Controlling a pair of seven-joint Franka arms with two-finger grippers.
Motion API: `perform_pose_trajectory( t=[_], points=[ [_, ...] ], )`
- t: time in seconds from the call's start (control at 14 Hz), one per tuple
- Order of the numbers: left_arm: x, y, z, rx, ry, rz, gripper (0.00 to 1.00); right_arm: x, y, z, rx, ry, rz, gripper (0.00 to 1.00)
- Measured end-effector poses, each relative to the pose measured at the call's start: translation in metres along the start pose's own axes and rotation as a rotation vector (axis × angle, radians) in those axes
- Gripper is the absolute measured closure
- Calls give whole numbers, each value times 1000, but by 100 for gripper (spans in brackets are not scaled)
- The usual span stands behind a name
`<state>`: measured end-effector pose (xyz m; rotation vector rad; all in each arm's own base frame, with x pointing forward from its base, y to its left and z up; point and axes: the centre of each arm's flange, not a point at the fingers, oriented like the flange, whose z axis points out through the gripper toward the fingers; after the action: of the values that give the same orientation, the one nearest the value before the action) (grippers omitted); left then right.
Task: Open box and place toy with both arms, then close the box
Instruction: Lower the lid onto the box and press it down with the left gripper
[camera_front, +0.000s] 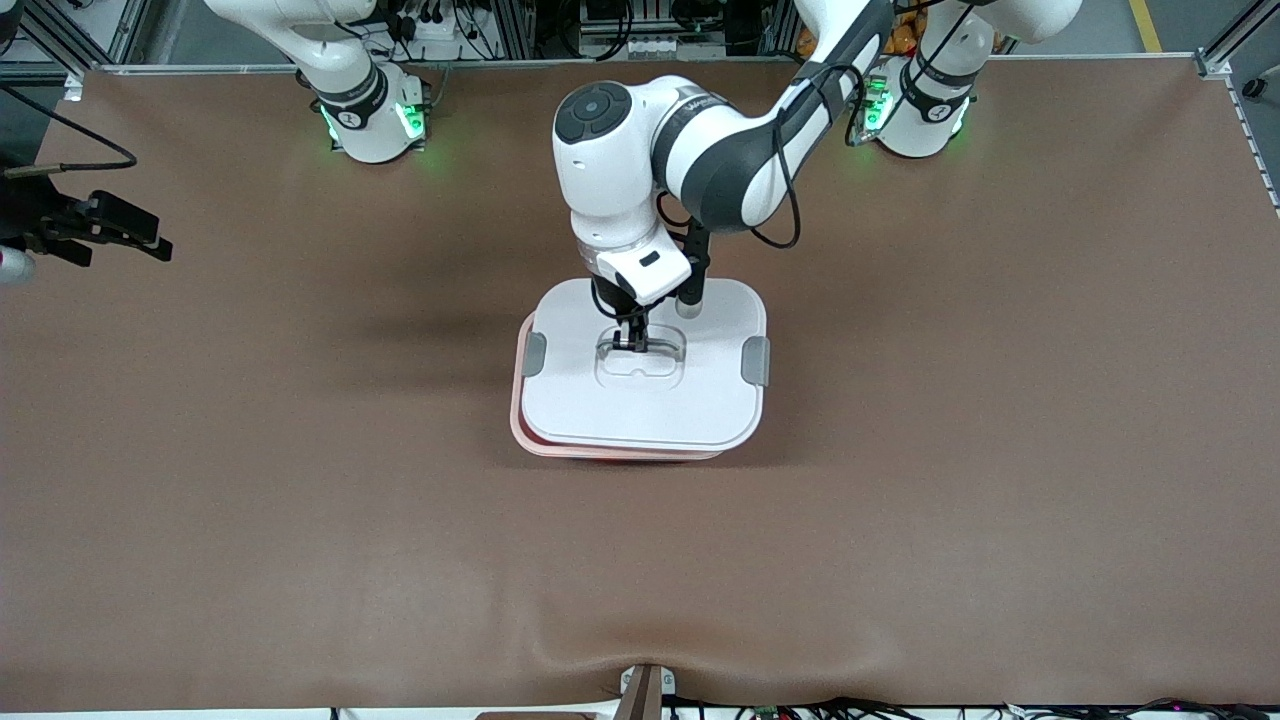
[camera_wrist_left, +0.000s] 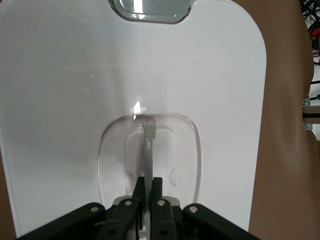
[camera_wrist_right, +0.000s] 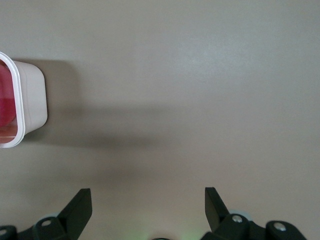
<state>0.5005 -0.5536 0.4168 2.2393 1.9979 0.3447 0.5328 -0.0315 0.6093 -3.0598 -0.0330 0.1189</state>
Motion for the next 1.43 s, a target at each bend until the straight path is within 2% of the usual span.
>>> perform_pose_trajectory(
  t=[0.29,0.71,0.93,1.14,1.43],
  points=[
    [-5,6,2,-39,-40,-84,93,0,1,2,-13,-11,0,0],
    [-17,3,9,-59,-69,-114,93,-4,19,7,-26,-53,-42,0],
    [-19,3,8,-65,-77,-113,93,-3,20,6,-34,-50,-46,0],
    [-24,-1,7,-67,-81,-103,93,3,19,6,-91,-29,-61,0],
    [-30,-7,19,-55,-70,-93,93,6,14,9,-91,-31,-69,0]
  ],
)
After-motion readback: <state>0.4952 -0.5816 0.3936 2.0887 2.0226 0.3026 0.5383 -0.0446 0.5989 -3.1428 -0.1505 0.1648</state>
